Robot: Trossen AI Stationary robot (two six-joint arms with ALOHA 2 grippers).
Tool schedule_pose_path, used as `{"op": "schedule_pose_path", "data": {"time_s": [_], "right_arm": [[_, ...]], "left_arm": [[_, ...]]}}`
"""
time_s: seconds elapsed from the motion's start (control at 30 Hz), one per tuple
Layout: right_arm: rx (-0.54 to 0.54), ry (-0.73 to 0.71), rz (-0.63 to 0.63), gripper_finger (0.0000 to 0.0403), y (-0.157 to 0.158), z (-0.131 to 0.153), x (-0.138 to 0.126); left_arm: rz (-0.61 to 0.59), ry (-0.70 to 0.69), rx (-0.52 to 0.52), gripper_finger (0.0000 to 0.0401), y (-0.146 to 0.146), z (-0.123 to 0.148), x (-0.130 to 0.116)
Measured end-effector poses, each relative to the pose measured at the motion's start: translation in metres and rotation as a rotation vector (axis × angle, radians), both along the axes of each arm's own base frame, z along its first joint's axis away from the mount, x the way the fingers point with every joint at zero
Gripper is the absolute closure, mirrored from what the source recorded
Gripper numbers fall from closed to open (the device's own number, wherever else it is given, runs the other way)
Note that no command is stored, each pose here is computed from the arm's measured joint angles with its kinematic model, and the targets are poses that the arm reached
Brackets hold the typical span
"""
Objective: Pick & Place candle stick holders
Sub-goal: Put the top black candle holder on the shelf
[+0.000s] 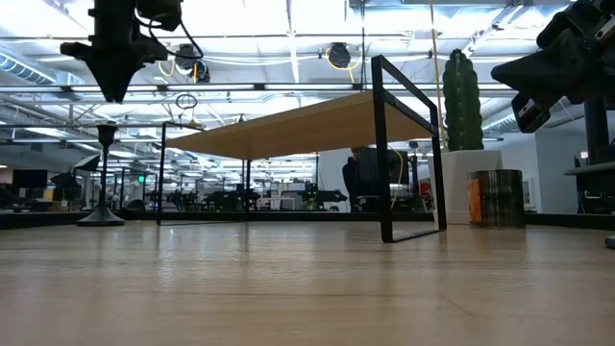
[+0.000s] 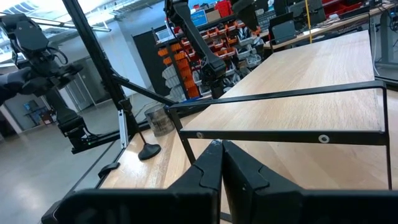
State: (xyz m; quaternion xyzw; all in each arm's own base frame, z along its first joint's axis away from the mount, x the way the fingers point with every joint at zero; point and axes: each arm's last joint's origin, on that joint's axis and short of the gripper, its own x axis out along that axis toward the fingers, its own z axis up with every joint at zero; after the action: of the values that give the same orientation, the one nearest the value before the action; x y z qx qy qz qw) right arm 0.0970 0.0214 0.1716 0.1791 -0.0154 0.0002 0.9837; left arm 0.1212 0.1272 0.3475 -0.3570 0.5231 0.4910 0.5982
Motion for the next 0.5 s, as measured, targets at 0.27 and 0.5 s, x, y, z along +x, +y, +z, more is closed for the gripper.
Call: {"op": "schedule_pose_path", "data": {"time_s": [0.27, 0.5], "right_arm": [[0.000, 0.000, 0.000, 0.0399, 0.0000, 0.0000, 0.0000], [0.000, 0.000, 0.000, 0.0399, 0.0000, 0.0000, 0.0000]], "left_arm": [[-0.028, 0.039, 0.030, 0.0313, 0.0009, 0.0003, -0.0008], [-0.048, 0.037, 0.023, 0.0312, 0.0007, 0.0002, -0.0007]]}}
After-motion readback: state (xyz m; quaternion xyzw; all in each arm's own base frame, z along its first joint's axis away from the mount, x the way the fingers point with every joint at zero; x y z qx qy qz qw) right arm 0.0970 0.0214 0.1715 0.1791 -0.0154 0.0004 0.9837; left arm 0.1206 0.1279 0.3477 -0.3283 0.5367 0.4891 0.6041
